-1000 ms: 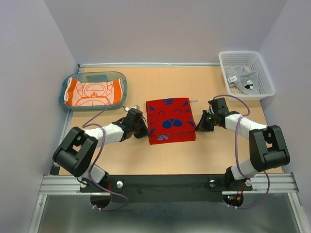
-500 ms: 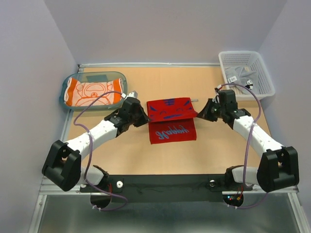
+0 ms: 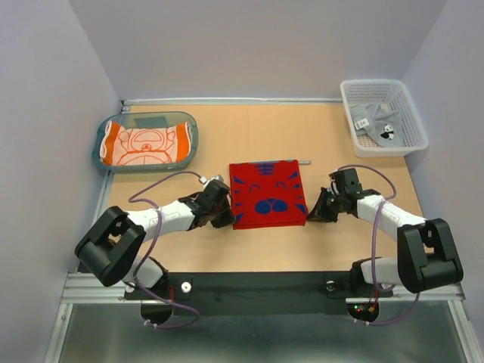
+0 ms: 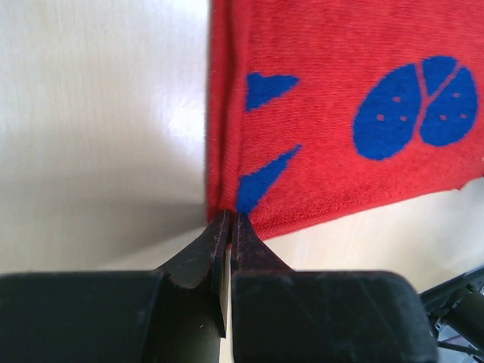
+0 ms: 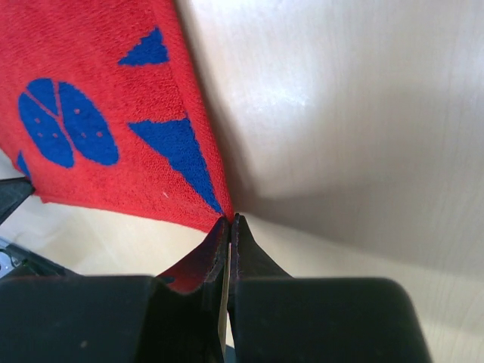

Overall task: Fold and stack the towels
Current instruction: Fold the towel

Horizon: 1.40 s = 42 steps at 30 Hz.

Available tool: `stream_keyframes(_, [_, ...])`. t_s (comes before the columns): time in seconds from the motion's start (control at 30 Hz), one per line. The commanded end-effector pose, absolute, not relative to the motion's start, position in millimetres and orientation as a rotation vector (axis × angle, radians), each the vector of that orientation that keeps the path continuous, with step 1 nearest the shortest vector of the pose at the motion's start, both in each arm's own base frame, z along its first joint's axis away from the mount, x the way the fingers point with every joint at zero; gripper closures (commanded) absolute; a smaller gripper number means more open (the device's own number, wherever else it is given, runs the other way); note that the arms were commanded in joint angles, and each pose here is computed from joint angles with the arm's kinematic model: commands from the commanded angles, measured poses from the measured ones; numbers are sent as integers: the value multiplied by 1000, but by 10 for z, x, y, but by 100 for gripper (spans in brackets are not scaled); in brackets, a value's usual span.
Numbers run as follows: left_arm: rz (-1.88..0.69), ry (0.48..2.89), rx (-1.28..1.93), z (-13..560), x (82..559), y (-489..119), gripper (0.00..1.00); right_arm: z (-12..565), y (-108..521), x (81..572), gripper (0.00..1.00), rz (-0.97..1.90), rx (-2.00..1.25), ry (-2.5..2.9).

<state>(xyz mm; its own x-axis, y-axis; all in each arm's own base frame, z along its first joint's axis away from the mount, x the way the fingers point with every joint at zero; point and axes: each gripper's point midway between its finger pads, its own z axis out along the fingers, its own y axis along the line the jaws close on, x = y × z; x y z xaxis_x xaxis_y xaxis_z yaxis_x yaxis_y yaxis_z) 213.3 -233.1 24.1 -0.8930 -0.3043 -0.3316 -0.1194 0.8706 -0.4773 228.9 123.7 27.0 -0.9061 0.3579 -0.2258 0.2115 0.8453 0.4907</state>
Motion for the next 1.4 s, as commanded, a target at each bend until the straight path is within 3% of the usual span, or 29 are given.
stream_keyframes(0.0, [-582, 2635, -338, 132, 2134, -2242, 100, 182, 1166, 2356, 99, 618, 459, 2693])
stream_keyframes(0.3, [-606, 2611, -334, 240, 2189, -2289, 100, 256, 1136, 2437, 100, 596, 437, 2650])
stream_keyframes(0.6, [-615, 2490, -294, 867, 2559, -2447, 100, 990, 1169, 2782, 100, 618, 365, 2490])
stream_keyframes(0.8, [-554, 2441, -260, 1178, 2575, -2310, 100, 1319, 1223, 2693, 100, 674, 318, 2472])
stream_keyframes(1.13, [-659, 2618, -251, 553, 2018, -2410, 100, 671, 1150, 2261, 100, 643, 440, 2624])
stream_keyframes(1.37, [-584, 2686, -250, 213, 1951, -2367, 100, 264, 1072, 2177, 100, 571, 494, 2692])
